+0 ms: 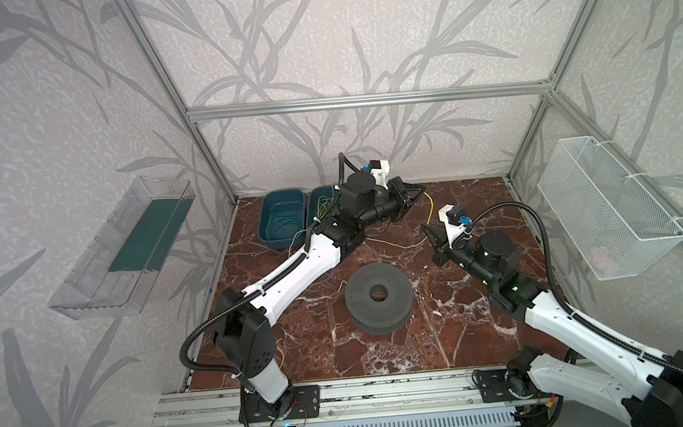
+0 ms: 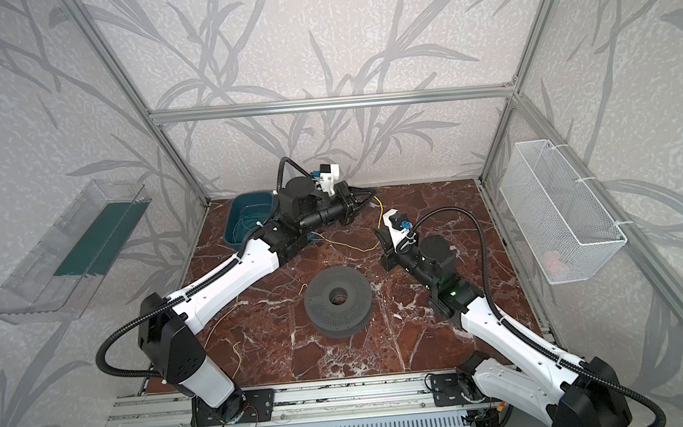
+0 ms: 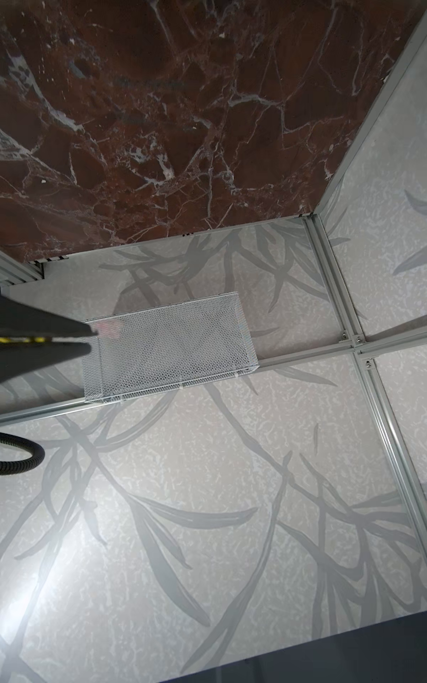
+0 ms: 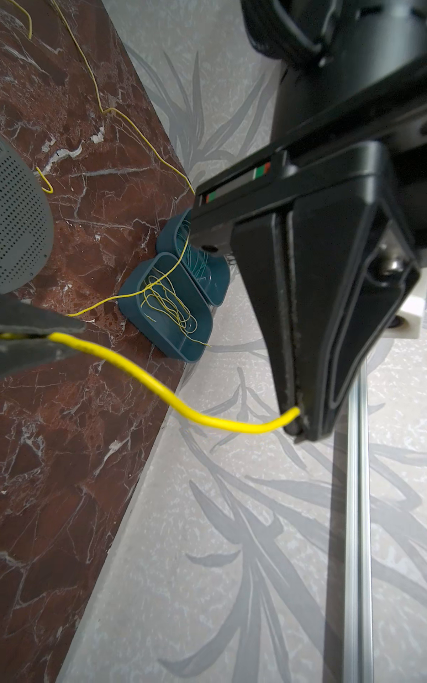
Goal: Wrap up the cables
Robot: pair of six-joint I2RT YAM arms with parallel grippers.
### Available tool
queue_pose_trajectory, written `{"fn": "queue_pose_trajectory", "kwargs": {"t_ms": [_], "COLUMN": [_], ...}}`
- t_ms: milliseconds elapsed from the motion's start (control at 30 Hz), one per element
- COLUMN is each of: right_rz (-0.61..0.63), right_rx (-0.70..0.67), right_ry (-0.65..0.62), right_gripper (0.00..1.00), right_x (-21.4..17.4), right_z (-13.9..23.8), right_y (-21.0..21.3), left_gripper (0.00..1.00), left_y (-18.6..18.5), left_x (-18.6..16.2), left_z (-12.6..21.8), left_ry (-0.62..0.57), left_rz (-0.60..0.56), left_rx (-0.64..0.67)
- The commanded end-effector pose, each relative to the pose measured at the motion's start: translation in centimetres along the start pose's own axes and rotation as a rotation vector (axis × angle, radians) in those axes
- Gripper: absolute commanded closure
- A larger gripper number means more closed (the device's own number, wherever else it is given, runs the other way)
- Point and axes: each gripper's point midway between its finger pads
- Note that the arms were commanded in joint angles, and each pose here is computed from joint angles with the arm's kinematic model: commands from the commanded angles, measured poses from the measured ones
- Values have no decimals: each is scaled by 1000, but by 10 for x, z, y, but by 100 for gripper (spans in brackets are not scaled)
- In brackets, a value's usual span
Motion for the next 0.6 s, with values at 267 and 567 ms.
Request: {"fn": "queue_pose_trajectory", "kwargs": {"t_ms": [267,567], "right_rz": [-32,-52], "right_rx": [-2,-13], "right_ry": [184,240], "right_gripper": [100,100], "right_x": [-64,-84], "right_z": [-20,-26], "right_y": [-1,-3], "left_gripper": [100,100], "left_y": [-88,-118], "left_x": [57,66], "left_z": [39,61], "left_ry": [-66,-106], "left_rz": [-275,-440], "left_rx": [-141,-105]}}
Point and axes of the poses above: each gripper's point midway between its finger pads, its own z axis back along the fingers, its own y axis along the line the jaws close on, x = y × z, and after that the axes turned 1 degree about -z, right-handed
